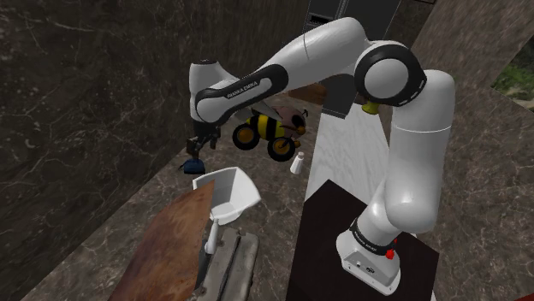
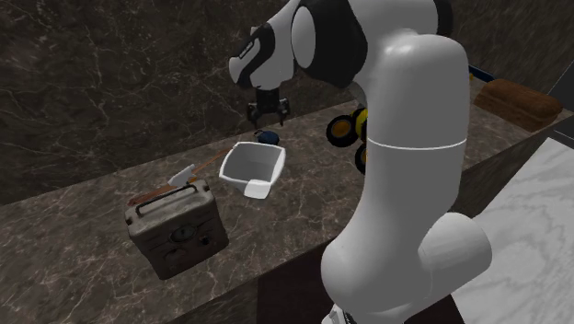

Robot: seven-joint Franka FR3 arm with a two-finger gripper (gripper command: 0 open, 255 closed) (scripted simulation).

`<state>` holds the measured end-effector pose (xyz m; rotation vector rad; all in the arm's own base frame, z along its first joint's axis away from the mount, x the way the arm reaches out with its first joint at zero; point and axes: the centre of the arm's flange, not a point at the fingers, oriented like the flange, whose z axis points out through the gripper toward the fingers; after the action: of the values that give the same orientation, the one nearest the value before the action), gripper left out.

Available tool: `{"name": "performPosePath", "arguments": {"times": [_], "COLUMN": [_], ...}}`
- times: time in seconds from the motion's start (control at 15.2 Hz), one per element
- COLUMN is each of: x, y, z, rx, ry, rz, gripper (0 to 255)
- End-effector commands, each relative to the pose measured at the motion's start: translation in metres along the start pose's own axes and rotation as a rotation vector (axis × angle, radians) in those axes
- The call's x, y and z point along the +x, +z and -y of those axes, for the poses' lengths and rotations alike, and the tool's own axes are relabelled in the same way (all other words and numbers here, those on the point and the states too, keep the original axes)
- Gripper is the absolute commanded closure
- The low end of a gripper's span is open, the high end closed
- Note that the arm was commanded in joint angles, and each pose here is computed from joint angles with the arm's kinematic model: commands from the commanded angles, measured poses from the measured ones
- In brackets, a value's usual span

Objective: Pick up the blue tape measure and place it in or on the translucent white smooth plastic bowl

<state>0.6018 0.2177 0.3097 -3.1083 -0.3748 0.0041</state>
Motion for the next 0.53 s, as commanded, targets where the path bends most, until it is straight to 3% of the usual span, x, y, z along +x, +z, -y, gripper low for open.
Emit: {"name": "performPosePath", "arguments": {"times": [0.0,0.2,0.46], "x": [0.016,0.040,0.042], "y": [0.017,0.043,0.060], "z": [0.012,0.030,0.031], "rx": [0.000,-0.002,-0.002], "ry": [-0.021,-0.052,-0.054], "rz": [0.002,0.006,0.006], "gripper": [0,0,0]}}
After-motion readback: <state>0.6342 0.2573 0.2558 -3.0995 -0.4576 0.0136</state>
